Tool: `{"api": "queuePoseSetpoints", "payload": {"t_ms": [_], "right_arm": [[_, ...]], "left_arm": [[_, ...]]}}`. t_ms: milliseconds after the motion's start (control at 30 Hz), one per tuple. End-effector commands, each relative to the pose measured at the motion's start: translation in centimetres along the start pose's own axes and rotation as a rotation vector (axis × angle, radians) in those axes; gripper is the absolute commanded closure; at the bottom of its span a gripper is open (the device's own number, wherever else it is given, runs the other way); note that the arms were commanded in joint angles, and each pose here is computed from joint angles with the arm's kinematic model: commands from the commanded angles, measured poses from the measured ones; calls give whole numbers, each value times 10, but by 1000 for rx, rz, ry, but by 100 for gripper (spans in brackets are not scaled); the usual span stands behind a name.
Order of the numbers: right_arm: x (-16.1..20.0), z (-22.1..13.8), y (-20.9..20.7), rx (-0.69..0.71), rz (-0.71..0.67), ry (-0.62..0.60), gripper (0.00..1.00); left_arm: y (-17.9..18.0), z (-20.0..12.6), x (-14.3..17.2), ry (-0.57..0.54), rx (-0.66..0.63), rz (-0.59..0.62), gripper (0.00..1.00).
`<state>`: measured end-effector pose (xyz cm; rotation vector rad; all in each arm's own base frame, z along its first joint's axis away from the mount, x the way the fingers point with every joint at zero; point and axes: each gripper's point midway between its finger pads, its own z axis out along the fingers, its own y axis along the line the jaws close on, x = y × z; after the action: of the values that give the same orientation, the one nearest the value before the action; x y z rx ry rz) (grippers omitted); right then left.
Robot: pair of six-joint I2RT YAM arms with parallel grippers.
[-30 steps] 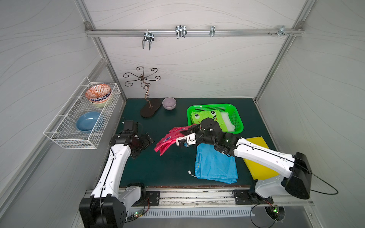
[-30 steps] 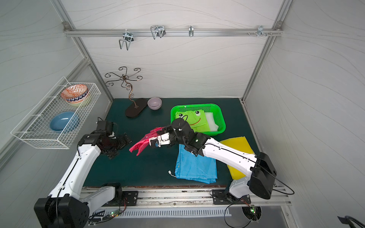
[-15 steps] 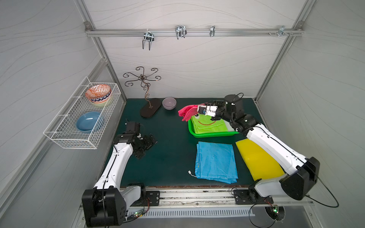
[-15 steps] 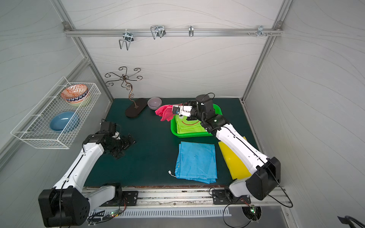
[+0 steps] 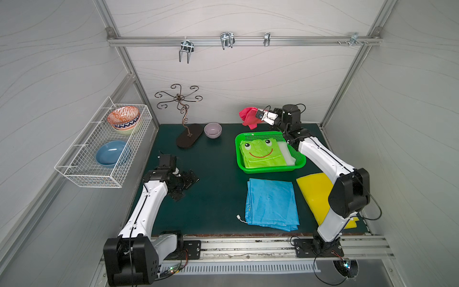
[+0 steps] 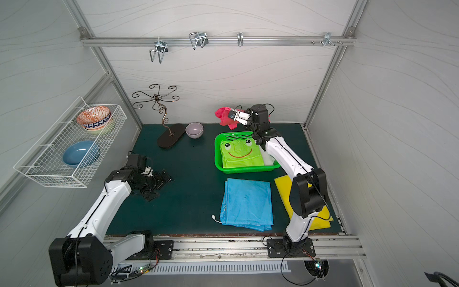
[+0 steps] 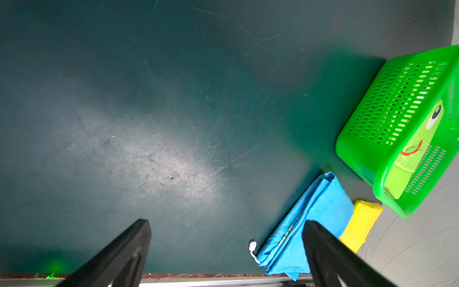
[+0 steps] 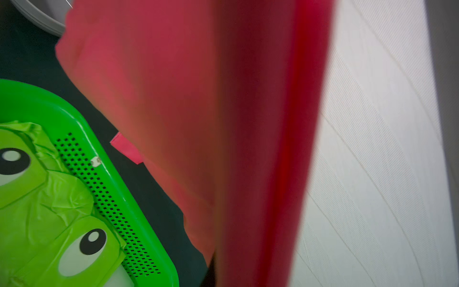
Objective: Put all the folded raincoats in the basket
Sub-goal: Place the raincoat in the basket.
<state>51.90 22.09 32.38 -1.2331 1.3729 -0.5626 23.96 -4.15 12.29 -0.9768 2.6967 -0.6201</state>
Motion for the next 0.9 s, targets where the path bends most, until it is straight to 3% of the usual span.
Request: {"api": "queuePoseSetpoints", "payload": {"t_ms": [0, 200, 467, 867], "right_arm": [[-10, 11, -17, 102, 22, -35, 100], [-7, 5, 44, 4, -9, -71, 100], [25, -14, 120, -181, -80, -4, 100], [41, -51, 151, -265, -98, 11, 100]], "left_arm": [[-5, 2, -3, 1, 25, 19, 0], [-6, 3, -4, 7, 26, 28, 0], [-7, 4, -4, 14, 28, 26, 0], [-6, 6, -2, 22, 29, 21, 0]]}}
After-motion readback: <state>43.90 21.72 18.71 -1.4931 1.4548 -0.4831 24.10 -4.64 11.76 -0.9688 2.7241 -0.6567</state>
